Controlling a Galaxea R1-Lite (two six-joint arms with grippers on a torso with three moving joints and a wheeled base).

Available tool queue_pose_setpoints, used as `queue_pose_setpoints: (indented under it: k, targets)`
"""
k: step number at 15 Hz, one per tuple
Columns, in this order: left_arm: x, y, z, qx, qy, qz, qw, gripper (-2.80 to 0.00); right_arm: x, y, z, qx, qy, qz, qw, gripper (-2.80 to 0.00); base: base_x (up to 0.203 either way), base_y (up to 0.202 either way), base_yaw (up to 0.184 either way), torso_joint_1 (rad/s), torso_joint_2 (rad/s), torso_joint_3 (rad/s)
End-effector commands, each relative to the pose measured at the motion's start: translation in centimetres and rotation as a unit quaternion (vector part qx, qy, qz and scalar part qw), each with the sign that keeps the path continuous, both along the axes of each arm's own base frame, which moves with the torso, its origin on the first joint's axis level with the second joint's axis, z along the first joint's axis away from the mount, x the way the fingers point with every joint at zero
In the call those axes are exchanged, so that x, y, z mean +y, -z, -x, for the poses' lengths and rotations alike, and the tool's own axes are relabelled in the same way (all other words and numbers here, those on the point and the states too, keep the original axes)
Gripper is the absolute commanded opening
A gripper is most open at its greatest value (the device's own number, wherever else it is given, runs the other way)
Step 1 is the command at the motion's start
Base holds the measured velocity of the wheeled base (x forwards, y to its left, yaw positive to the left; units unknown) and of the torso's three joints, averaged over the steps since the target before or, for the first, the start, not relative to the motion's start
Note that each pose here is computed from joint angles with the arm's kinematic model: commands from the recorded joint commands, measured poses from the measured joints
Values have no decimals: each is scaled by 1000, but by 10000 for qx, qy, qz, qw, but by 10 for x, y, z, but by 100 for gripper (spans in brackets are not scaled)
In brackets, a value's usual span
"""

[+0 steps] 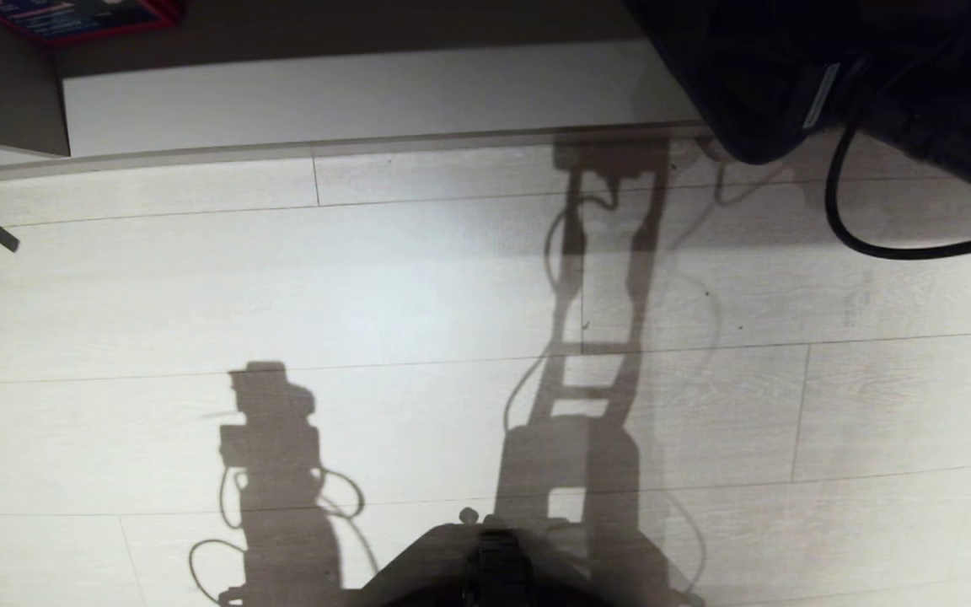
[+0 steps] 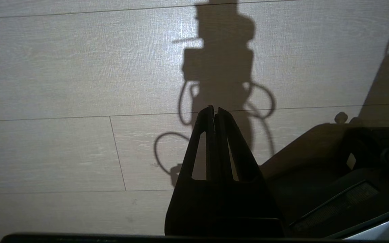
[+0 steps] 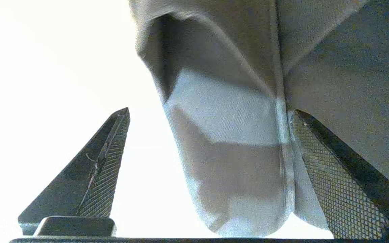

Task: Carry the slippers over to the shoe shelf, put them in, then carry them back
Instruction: Place the slippers into the shoe cabinet, then pick up the slippers in the shoe cabinet

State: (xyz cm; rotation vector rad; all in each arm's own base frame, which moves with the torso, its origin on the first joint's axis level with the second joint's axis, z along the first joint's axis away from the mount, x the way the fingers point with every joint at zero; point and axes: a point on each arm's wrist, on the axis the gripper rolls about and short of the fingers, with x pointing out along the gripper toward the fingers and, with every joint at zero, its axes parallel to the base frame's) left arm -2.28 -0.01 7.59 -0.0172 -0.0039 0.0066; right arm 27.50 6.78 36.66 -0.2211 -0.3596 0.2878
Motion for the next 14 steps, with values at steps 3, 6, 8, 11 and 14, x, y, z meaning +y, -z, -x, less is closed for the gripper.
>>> queue_pose_setpoints:
  k: [3,6,8,11,14]
  targets:
    - [0,0,0,0,-3,3,10000,-280,-10,0,47,-18,-75,51,10000,0,0,0,0,0,0,0]
    - [0,0,0,-4,2,-2,10000,-280,-14,8,77,491,-326,94,9982,0,0,0,0,0,0,0]
    - [0,0,0,3,2,-2,10000,-280,-19,9,104,896,-653,-17,9938,0,0,0,0,0,0,0]
    - [0,0,0,4,2,-17,10000,-280,-29,7,145,1141,-936,-275,9887,0,0,0,0,0,0,0]
    - [0,0,0,-4,2,-17,10000,-280,-36,17,172,1176,-997,-453,9870,0,0,0,0,0,0,0]
